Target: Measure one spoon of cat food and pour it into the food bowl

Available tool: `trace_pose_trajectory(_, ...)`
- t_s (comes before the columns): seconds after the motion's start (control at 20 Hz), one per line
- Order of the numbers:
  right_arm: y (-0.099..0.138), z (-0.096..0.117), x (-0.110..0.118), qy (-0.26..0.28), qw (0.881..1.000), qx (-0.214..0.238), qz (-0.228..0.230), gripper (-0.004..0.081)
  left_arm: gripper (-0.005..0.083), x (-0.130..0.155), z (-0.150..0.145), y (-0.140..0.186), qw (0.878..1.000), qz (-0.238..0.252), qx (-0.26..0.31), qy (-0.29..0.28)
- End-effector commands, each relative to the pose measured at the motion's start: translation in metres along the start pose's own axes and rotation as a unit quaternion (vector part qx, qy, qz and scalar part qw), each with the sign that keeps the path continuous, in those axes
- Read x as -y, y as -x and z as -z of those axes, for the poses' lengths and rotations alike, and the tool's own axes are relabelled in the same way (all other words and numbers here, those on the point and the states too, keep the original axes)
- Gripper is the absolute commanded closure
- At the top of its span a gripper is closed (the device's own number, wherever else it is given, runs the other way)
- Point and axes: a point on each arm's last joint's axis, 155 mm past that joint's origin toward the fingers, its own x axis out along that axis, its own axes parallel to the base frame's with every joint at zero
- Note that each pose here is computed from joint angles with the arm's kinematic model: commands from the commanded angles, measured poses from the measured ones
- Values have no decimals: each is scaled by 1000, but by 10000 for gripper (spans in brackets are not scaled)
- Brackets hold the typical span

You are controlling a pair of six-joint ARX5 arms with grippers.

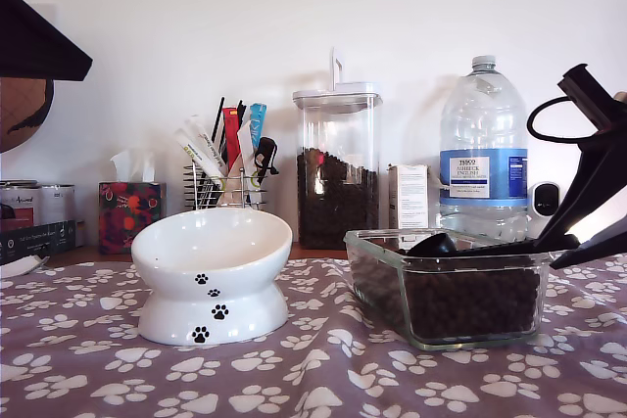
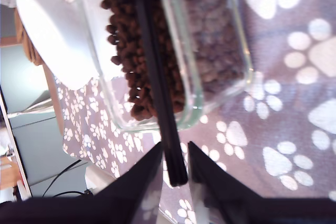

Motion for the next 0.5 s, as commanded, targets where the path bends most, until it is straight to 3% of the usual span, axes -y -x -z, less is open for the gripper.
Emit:
trace_pose_trajectory(0.0,-3,7,8,-15,1000,-10,4,596,793,-1,7,-2,1000,1,-8,1)
trace_pose_trajectory(0.45,-3,15,-1,14,999,-26,-22,534,793,0,7,-2,1000,2,-7,1)
